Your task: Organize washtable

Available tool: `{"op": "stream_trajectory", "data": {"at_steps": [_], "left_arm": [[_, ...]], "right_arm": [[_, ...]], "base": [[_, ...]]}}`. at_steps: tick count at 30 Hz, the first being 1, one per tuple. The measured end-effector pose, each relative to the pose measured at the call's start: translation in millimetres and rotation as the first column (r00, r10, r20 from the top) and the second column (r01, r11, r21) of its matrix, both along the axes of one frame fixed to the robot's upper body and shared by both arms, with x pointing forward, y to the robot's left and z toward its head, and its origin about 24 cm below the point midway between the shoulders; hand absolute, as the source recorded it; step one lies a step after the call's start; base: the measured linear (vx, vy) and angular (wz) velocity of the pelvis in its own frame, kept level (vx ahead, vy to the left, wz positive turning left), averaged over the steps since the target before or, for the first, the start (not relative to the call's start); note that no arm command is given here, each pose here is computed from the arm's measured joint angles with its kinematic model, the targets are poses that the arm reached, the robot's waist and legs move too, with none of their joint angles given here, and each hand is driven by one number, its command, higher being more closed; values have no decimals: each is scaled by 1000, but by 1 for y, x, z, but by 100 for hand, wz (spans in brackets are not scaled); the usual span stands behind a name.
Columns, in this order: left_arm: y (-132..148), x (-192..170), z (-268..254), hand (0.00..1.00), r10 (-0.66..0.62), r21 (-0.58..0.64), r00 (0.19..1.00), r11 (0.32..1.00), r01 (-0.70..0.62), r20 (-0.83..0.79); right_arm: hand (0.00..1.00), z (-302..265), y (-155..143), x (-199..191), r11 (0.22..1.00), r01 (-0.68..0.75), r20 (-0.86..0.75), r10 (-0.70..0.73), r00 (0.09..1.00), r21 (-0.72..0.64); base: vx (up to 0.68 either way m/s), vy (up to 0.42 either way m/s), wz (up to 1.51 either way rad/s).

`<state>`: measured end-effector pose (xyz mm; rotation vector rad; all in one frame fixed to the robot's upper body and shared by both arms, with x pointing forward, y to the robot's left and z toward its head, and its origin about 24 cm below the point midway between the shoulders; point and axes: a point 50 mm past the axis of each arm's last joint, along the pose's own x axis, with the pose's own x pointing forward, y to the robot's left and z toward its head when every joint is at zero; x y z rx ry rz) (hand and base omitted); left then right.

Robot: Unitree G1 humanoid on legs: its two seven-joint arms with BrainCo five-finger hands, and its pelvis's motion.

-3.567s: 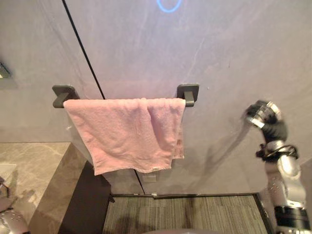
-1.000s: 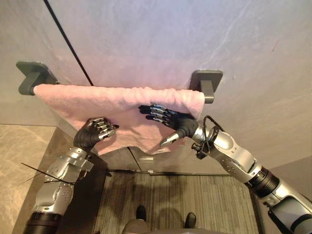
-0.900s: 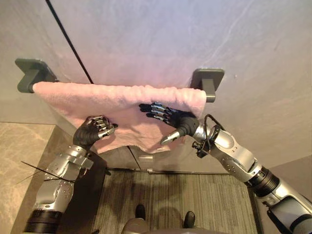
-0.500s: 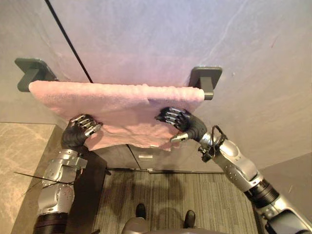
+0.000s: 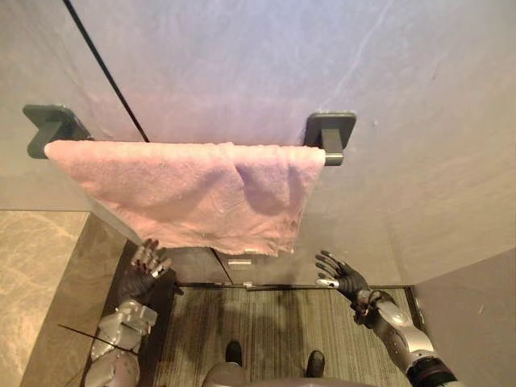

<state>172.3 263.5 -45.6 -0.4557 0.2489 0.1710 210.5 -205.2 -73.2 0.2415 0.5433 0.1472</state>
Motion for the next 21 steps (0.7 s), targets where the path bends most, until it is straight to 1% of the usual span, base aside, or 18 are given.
{"op": "stream_trajectory", "data": {"at_steps": [1,2,3,4,5,6,7,8,9,10,11,12,13,14,15,16,18,21], "left_arm": [[-4,-3,-7,0,4,-20,1000,1000,-5,-26],[-12,-10,-21,0,15,-58,996,998,-20,-85],[-19,-21,-35,0,21,-86,988,996,-35,-152],[-22,-25,-41,0,24,-97,984,994,-41,-179],[-29,-32,-50,0,31,-117,974,991,-59,-225],[-36,-42,-61,0,46,-131,958,988,-86,-283],[-39,-47,-66,0,54,-136,948,986,-100,-313],[-43,-57,-77,0,76,-145,924,979,-140,-376],[-46,-69,-87,0,103,-150,890,971,-186,-443],[-47,-76,-92,0,124,-141,868,966,-216,-482],[-50,-90,-102,0,154,-119,816,958,-263,-558],[-52,-97,-106,0,167,-107,787,953,-283,-594],[-55,-111,-113,0,181,-80,731,948,-307,-658],[-60,-118,-117,0,183,-51,689,951,-305,-701],[-61,-123,-119,0,185,-39,668,951,-306,-721],[-64,-130,-122,0,199,-9,626,950,-314,-754],[-62,-132,-123,0,206,26,606,956,-292,-769],[-62,-130,-124,0,162,63,600,981,-184,-784]], "right_arm": [[0,-5,-5,-3,999,44,-24,-44,999,-6],[0,-13,-15,-10,990,137,-67,-138,988,-11],[0,-20,-23,-18,974,224,-97,-225,970,-20],[0,-23,-28,-23,964,266,-111,-268,957,-29],[0,-29,-38,-34,934,353,-137,-356,924,-47],[0,-35,-48,-47,896,438,-167,-443,881,-70],[0,-38,-53,-53,873,480,-183,-487,854,-84],[0,-45,-60,-67,826,554,-218,-562,798,-105],[0,-52,-64,-81,781,611,-261,-622,738,-131],[0,-57,-65,-90,758,636,-288,-648,705,-149],[0,-65,-65,-106,713,678,-335,-692,640,-179],[0,-68,-64,-112,695,694,-355,-707,612,-188],[0,-74,-60,-125,663,719,-396,-730,558,-209],[0,-80,-54,-141,637,734,-439,-744,505,-236],[0,-83,-51,-148,628,739,-457,-747,483,-244],[0,-88,-42,-160,630,727,-501,-739,451,-274],[0,-91,-36,-168,643,707,-523,-728,444,-295],[0,-93,-28,-173,687,655,-543,-696,470,-315]], "base": [[-61,-17,9],[-55,-18,16],[-58,-17,13],[-56,-16,8],[-53,-20,-1],[-41,-21,1],[0,0,0],[0,0,0],[0,0,0],[2,-12,5],[7,-9,6],[4,-9,5],[0,0,0],[0,0,0],[0,0,0],[0,0,0],[-5,-3,-6],[-21,-7,-12]]}}
